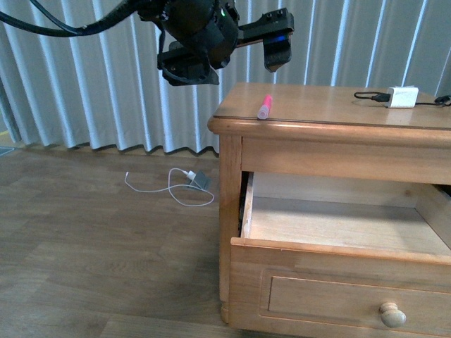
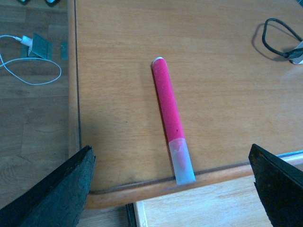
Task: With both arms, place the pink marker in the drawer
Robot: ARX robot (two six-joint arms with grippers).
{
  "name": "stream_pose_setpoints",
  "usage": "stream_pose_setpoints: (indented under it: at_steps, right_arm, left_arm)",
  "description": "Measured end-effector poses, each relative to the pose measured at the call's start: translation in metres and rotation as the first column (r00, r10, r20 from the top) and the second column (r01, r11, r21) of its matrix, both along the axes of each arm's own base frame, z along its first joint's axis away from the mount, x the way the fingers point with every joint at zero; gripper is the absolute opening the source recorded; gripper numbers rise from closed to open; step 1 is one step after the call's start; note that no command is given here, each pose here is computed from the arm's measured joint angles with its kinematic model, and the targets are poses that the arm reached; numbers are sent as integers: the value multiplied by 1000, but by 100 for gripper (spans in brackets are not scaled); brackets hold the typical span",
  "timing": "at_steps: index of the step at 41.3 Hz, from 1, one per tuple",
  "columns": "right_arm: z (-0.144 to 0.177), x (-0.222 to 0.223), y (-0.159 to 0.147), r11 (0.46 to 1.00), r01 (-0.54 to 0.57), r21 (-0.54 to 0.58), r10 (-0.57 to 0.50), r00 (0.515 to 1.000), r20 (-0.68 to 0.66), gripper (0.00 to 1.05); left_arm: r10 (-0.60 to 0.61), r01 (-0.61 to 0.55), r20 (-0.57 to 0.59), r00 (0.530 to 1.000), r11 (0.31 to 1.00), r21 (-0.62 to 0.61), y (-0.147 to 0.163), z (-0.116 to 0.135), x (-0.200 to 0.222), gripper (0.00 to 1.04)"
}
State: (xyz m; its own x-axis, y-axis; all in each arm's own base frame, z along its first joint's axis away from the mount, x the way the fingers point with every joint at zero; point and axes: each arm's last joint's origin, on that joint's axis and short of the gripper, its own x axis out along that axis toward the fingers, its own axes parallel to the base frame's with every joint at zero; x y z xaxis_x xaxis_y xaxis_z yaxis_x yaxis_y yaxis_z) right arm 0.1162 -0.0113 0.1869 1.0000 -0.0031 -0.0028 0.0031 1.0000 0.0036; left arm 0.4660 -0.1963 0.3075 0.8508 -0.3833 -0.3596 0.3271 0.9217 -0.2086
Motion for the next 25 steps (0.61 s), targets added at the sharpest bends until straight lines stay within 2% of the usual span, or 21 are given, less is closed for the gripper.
stream_pose_setpoints:
  at_steps: [12,25]
  right_arm:
    - [0,0,0,1000,0,0,0,1000,0,96]
    - [0,0,0,1000,0,0,0,1000,0,96]
  left_arm:
    - [0,0,-35,999,1000,0,-26,-13,30,99]
    - [-12,13,-68,998,1000,26,-34,-23,40,99]
